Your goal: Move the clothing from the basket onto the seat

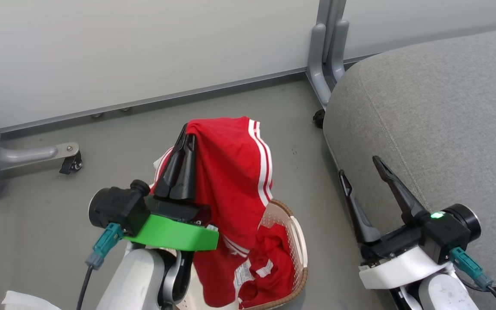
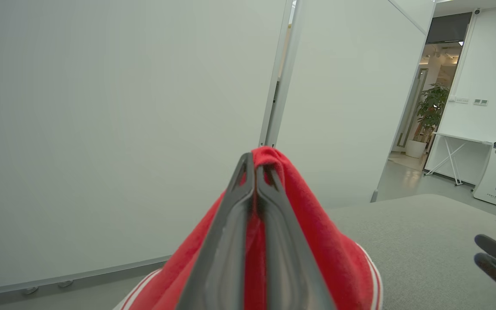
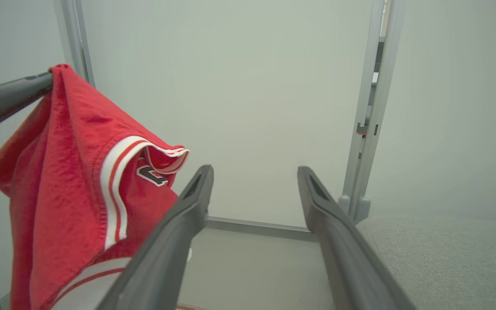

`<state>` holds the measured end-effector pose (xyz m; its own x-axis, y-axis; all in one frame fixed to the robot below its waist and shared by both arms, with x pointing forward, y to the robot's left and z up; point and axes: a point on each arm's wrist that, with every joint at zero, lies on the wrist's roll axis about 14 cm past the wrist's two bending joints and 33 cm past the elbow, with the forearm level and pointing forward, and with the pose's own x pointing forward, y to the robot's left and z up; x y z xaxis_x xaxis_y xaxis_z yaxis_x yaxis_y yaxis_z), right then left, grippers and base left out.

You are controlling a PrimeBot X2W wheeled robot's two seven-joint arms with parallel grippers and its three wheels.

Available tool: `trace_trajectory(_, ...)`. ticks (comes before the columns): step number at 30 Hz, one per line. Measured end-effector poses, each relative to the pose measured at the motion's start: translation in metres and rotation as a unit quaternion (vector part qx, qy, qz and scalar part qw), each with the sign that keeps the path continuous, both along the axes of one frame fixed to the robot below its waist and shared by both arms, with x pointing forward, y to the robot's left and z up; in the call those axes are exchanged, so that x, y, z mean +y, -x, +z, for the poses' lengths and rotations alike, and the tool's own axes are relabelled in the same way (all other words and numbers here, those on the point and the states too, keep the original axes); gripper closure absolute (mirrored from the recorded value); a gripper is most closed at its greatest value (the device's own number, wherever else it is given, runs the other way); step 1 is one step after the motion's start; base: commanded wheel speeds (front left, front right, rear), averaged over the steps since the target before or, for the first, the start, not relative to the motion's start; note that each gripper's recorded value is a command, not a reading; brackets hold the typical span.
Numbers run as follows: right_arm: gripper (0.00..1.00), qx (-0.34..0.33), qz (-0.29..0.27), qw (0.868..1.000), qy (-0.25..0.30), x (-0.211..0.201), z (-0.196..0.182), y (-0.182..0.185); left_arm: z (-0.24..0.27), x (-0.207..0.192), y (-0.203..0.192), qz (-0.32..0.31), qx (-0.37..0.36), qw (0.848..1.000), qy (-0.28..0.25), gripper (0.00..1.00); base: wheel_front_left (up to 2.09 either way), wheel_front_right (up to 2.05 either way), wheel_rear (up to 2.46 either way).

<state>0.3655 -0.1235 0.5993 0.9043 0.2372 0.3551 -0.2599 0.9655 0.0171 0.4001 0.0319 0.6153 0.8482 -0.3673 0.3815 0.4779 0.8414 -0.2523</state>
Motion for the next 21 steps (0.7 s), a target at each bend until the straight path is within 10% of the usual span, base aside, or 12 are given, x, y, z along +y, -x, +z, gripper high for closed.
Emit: trace_trajectory(21, 0.00, 0.043, 0.144, 0.988, -0.044, 0.067, -0.014, 0.006, 0.015, -0.045, 0.017, -0.084, -0.032, 0.996, -0.011, 1.00, 0.00, 0.00, 0.00)
